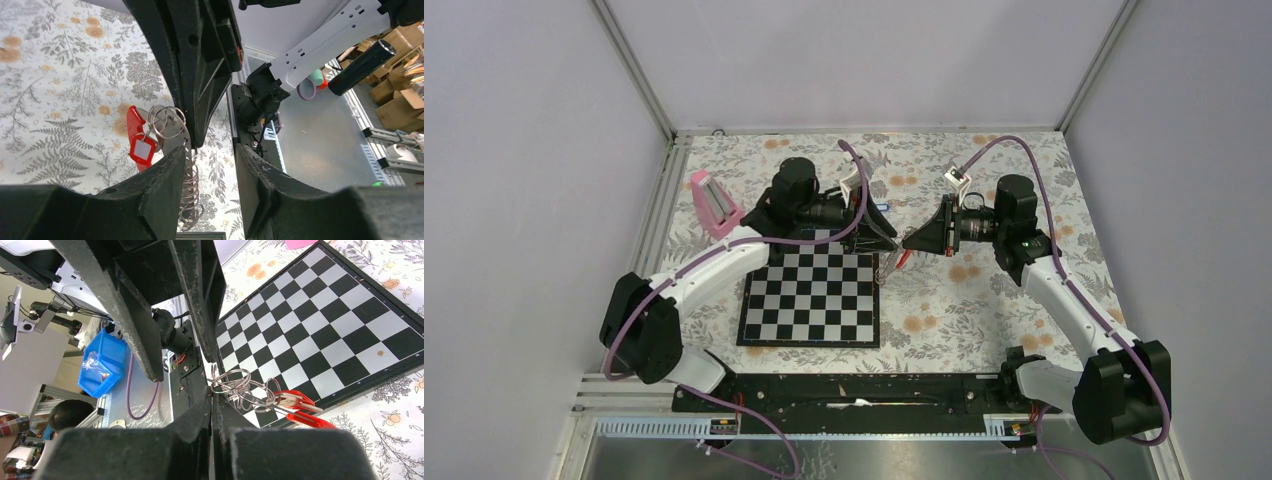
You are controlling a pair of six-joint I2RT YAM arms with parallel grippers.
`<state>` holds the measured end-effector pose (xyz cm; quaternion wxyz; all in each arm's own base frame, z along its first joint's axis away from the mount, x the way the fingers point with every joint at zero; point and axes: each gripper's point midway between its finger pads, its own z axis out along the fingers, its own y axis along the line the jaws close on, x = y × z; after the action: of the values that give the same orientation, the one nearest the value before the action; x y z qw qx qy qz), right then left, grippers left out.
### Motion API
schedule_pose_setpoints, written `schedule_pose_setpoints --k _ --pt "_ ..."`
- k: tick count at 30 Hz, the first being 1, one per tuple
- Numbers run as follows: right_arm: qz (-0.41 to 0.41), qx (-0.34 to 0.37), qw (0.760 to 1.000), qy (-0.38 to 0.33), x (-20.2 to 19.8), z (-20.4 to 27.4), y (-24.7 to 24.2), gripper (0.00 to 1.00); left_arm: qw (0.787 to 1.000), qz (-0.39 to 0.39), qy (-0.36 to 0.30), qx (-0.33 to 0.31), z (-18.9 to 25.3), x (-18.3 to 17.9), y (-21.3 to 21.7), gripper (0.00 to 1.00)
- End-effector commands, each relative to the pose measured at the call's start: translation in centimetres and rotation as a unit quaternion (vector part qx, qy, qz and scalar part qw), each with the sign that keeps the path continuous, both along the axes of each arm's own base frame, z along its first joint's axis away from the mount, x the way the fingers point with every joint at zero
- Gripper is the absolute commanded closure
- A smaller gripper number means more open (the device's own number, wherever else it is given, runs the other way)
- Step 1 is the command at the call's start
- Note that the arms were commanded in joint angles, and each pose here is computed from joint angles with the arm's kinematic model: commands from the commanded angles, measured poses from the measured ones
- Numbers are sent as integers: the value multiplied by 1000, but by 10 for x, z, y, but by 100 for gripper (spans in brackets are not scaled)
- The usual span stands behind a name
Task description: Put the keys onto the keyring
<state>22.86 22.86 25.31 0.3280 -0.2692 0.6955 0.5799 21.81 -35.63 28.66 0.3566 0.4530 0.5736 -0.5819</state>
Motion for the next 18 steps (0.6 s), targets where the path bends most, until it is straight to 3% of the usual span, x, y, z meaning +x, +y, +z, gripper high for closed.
schedule_pose_setpoints --k 1,8,18 --pt "16 13 999 -44 -7 16 -2 100 1000 10 12 -15 6 6 -4 55" --pt "16 13 999 -45 -7 17 -2 100 999 22 25 -5 -4 11 -5 56" --pt "15 12 999 -45 -7 16 -2 100 999 16 36 3 -12 8 -8 71"
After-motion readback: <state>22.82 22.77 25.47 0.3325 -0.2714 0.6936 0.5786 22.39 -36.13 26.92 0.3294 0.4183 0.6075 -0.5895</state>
